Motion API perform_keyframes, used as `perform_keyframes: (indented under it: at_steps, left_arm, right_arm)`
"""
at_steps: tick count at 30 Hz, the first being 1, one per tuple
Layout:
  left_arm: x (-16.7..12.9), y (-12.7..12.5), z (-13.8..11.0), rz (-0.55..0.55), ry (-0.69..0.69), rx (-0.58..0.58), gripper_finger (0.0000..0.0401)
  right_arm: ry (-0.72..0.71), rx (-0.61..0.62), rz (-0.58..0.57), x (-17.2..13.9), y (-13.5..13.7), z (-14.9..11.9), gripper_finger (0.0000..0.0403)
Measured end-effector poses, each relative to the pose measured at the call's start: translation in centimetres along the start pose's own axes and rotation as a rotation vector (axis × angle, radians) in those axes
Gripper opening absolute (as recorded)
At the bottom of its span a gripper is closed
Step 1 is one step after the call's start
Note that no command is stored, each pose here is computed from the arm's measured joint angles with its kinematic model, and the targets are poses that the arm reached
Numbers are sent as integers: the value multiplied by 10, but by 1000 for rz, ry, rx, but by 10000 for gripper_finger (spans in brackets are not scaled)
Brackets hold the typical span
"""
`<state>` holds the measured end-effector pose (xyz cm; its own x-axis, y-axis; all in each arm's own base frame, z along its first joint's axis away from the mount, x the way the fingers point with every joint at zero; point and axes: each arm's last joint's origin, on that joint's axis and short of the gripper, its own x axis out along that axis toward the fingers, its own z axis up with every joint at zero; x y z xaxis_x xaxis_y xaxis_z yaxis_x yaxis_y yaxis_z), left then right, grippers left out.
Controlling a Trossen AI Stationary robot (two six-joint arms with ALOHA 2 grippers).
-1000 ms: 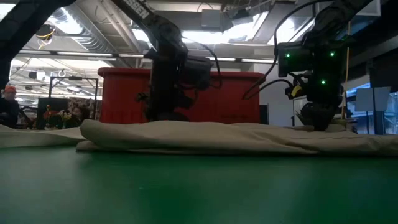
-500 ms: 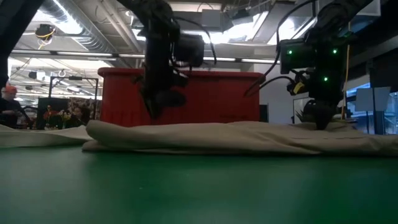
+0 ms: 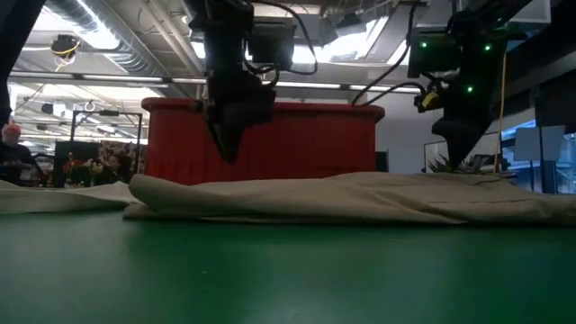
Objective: Fold Laundry from Bin
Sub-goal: Fold the light brown shorts
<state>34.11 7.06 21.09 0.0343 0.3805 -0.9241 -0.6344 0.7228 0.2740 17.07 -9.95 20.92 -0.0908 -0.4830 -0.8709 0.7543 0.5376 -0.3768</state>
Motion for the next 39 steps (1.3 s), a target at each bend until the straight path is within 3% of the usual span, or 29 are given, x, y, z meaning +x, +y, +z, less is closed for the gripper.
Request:
perform_keyframes:
  at_steps: [4,11,22,39]
  left_arm:
    - [2,-6,-6,0,6,-2,69]
    - [24,-16,-21,-28,-16,-28,69]
    - [63,-8,-42,-1,-16,-112,69]
    - [71,4,-55,85,64,-84,68]
  right_arm:
    - [32,-5,58,5,3,-5,209]
    - [68,-24,46,20,6,-19,209]
    - [82,9,56,34,10,-30,209]
    - [148,-22,39,45,17,-31,209]
